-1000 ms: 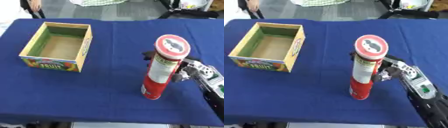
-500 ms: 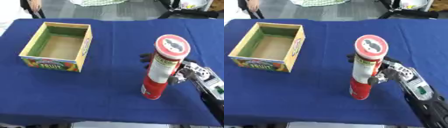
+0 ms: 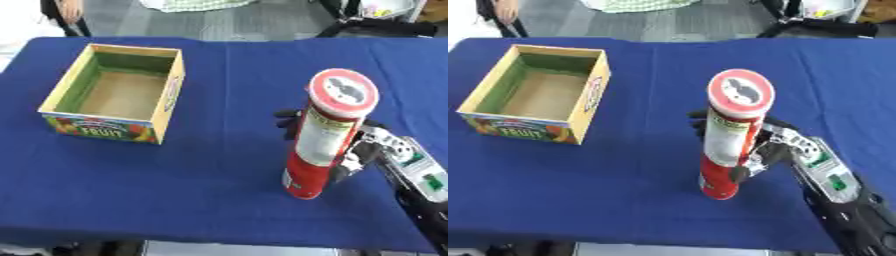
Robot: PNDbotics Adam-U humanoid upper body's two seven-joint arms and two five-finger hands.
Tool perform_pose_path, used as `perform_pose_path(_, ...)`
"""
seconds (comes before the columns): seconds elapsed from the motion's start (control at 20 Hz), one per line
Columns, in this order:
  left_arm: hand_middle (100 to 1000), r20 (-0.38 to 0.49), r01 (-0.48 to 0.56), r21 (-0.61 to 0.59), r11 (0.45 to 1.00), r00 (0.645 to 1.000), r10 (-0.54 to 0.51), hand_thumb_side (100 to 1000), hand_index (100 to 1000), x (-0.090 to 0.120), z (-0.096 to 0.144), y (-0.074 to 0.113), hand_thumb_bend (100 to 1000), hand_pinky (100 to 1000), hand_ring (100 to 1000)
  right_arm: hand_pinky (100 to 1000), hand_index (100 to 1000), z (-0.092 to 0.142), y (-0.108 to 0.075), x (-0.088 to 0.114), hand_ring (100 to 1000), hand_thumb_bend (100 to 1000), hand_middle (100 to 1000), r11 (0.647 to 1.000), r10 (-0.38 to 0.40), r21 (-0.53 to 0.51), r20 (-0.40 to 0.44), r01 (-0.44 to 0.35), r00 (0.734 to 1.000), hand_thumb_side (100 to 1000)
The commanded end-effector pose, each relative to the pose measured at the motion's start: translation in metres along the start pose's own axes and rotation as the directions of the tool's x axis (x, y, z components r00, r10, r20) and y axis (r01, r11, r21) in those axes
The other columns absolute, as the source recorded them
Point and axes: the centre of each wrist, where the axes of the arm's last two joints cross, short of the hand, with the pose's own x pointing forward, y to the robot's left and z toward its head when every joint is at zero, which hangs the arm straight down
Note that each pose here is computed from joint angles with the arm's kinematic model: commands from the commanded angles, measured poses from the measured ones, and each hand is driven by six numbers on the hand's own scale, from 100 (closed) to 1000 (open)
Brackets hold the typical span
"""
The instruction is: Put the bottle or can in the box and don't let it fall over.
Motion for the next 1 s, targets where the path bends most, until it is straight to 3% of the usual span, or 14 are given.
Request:
perform_pose_path(0.05,913,0.022,0.004,0.001,1.000,1.000,-0.004,891,846,0.0068,-0.0035,0.0029,490,715,1000,909,672,-0.0022,-0.0054,0.0064,1000,944,1000,1.000,0.023,-0.010,0.003,-0.023,1.000,326)
perform_pose_path(0.4,913,0.022,0.004,0.002,1.000,1.000,-0.004,892,846,0.0069,-0.0036,0.0030,490,715,1000,906,655,-0.0029,-0.0048,0.0052,1000,912,1000,0.999,0.006,-0.032,-0.006,-0.006,1.000,299)
perform_pose_path(0.45,913,0.023,0.004,0.002,1.000,1.000,-0.004,891,846,0.0069,-0.0036,0.0030,490,715,1000,891,573,-0.0028,-0.0048,0.0051,1000,789,1000,0.999,0.004,-0.034,-0.007,-0.004,1.000,195)
perform_pose_path(0.55,913,0.023,0.005,0.001,1.000,1.000,-0.005,892,846,0.0072,-0.0038,0.0030,489,715,1000,886,552,-0.0019,-0.0051,0.0022,1000,743,1000,0.997,-0.027,-0.079,-0.014,0.026,1.000,151)
perform_pose_path(1.0,913,0.023,0.009,0.000,1.000,1.000,-0.009,892,846,0.0071,-0.0037,0.0034,490,716,1000,884,510,-0.0035,-0.0050,0.0061,1000,671,1000,0.991,-0.059,-0.117,0.004,0.059,0.998,100)
